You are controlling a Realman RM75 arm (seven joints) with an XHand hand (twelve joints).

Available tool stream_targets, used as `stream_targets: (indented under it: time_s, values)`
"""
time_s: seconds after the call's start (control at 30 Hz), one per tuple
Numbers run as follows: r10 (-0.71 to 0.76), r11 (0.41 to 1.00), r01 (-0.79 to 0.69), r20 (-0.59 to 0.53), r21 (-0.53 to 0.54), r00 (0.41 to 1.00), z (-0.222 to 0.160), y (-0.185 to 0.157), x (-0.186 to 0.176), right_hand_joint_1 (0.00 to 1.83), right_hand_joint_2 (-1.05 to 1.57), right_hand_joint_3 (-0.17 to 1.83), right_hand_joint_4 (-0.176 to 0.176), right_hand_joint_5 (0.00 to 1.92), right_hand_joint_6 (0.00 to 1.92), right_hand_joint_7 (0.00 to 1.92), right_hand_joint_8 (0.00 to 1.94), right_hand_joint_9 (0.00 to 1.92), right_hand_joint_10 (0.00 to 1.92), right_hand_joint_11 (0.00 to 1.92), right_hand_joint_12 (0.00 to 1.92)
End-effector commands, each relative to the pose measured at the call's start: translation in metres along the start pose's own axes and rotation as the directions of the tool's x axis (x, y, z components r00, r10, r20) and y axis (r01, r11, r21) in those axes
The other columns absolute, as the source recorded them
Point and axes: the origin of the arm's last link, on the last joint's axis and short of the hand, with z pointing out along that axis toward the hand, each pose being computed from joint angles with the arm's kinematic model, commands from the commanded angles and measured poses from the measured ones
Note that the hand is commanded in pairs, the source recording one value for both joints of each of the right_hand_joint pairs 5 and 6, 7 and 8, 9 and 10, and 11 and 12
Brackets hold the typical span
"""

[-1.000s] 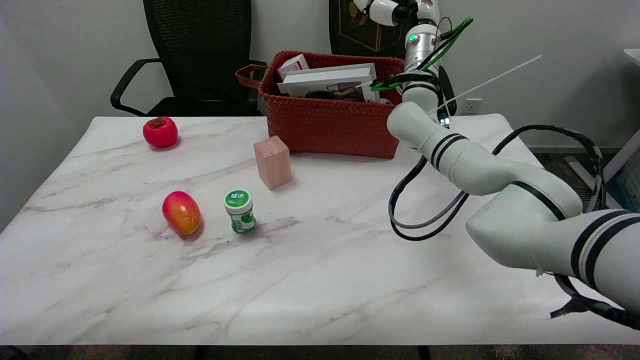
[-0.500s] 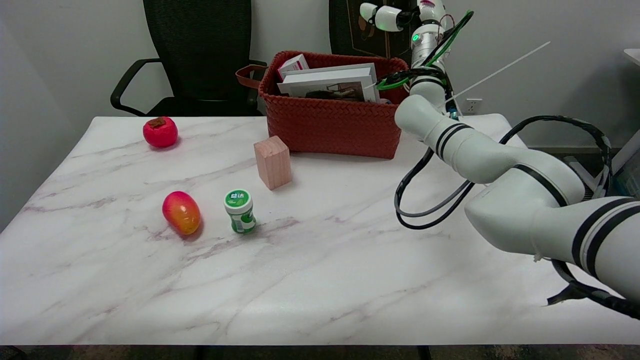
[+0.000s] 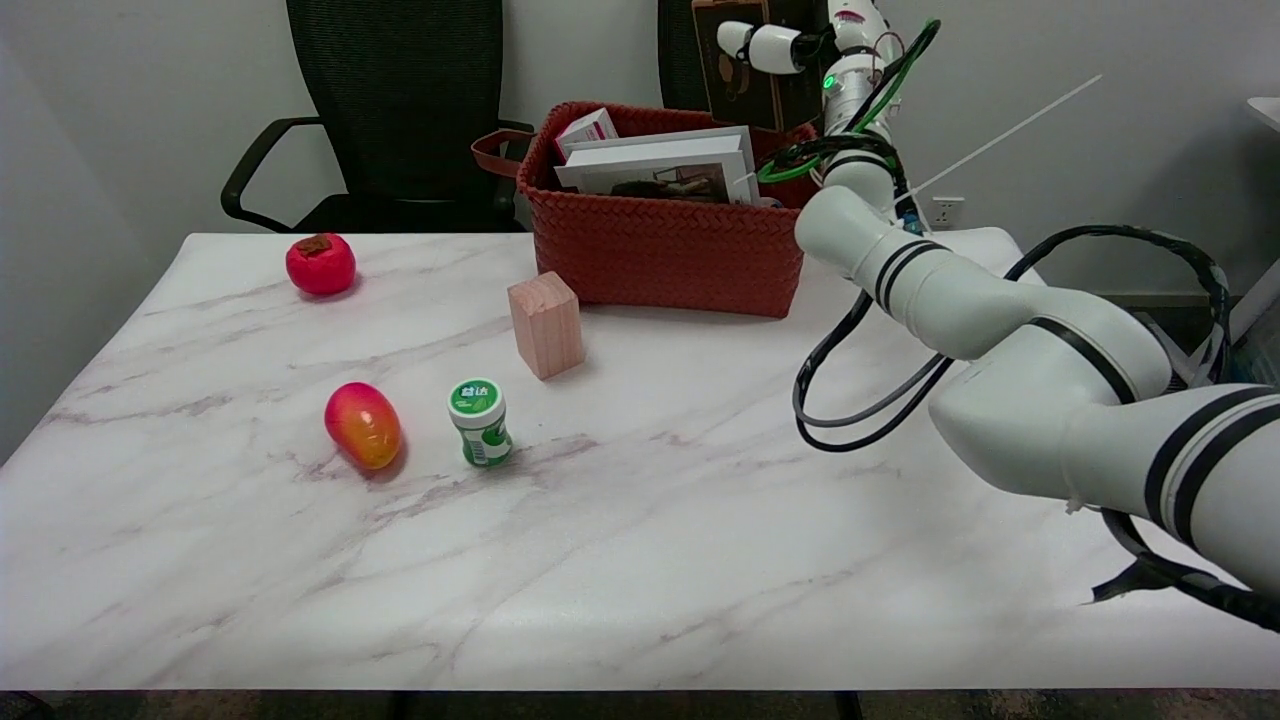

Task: Place the brown paper box into the brown storage basket.

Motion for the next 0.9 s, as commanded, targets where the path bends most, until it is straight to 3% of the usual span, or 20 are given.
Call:
stream_targets:
  time_s: [0.03,0.77,0.83,0.87,0.9]
  values:
    - [-0.115,0.993,0.117,0.094,-0.019,0.989,-0.002,0.008,-0.015,0.87,0.99,0.18,0.0,1.4,1.4,1.54,1.54,1.26,1.26,0.98,0.98]
    - [-0.124,0.989,0.132,0.117,-0.069,0.985,-0.006,0.026,-0.018,0.84,1.02,0.15,0.0,1.36,1.36,1.52,1.52,1.22,1.22,0.88,0.88]
    - [-0.095,0.991,0.107,0.131,-0.085,0.987,-0.007,0.028,-0.02,0.86,0.89,0.22,0.0,1.19,1.19,1.34,1.34,0.87,0.87,0.51,0.51]
    - [-0.08,0.991,0.093,0.134,-0.096,0.988,-0.007,0.03,-0.021,0.87,0.79,0.23,0.0,0.86,0.86,1.1,1.1,0.64,0.64,0.37,0.37]
    - [-0.061,0.992,0.076,0.135,-0.105,0.989,-0.008,0.029,-0.023,0.87,0.71,0.16,0.0,0.24,0.24,0.75,0.75,0.46,0.46,0.26,0.26]
